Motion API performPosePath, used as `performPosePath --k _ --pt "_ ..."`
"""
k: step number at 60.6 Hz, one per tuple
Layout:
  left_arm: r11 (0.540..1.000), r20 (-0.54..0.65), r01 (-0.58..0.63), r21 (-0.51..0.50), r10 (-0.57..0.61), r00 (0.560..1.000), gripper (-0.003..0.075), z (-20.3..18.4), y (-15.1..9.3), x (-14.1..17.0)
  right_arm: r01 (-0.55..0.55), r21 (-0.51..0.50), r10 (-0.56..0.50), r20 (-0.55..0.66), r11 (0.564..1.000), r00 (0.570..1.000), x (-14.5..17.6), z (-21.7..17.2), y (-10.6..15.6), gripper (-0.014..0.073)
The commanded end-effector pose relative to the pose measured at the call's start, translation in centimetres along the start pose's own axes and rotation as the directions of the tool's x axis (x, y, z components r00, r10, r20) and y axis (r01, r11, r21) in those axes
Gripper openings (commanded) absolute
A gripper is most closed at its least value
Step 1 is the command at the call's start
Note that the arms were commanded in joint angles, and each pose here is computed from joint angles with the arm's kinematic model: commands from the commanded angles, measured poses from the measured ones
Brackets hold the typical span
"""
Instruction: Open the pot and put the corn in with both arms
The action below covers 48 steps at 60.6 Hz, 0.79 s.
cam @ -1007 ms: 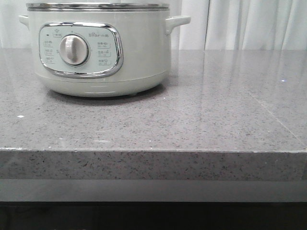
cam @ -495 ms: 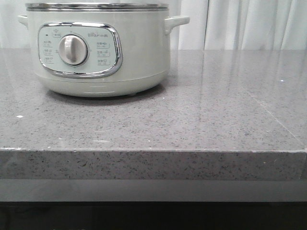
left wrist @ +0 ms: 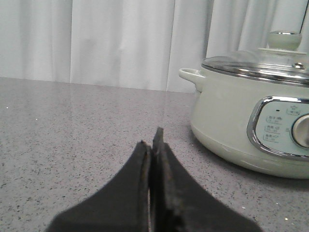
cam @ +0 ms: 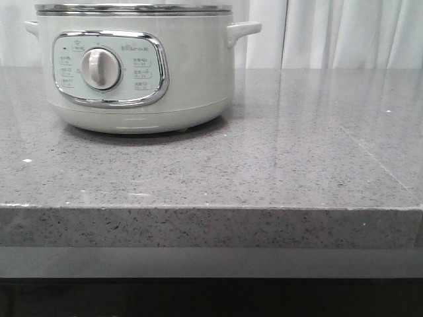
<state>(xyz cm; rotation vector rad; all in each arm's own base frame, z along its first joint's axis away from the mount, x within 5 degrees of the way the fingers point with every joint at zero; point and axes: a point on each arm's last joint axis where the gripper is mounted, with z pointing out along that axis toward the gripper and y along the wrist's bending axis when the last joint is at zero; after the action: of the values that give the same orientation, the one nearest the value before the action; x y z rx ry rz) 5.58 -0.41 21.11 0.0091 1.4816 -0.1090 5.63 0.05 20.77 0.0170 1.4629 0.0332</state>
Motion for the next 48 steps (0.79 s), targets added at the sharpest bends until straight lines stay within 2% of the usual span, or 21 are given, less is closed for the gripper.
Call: performPosePath --k 1,14,48 --pt "1.0 0.088 0.008 -0.004 -0.007 0.996 -0.002 -0.12 0.05 -0.48 0.034 0.0 -0.033 0.136 0.999 0.99 -1.47 -0.27 0.06 -0.0069" --pt "1.0 0.088 0.008 -0.004 -0.007 0.996 -0.002 -0.12 0.05 -0.48 -0.029 -0.011 0.03 0.132 1.0 0.991 -1.44 -0.27 0.09 -0.0069" --pt "1.0 0.088 0.008 -0.004 -0.007 0.996 -0.002 -0.12 0.05 -0.48 -0.029 -0.011 0.03 0.132 1.0 0.991 -1.44 -0.27 0.09 -0.0069"
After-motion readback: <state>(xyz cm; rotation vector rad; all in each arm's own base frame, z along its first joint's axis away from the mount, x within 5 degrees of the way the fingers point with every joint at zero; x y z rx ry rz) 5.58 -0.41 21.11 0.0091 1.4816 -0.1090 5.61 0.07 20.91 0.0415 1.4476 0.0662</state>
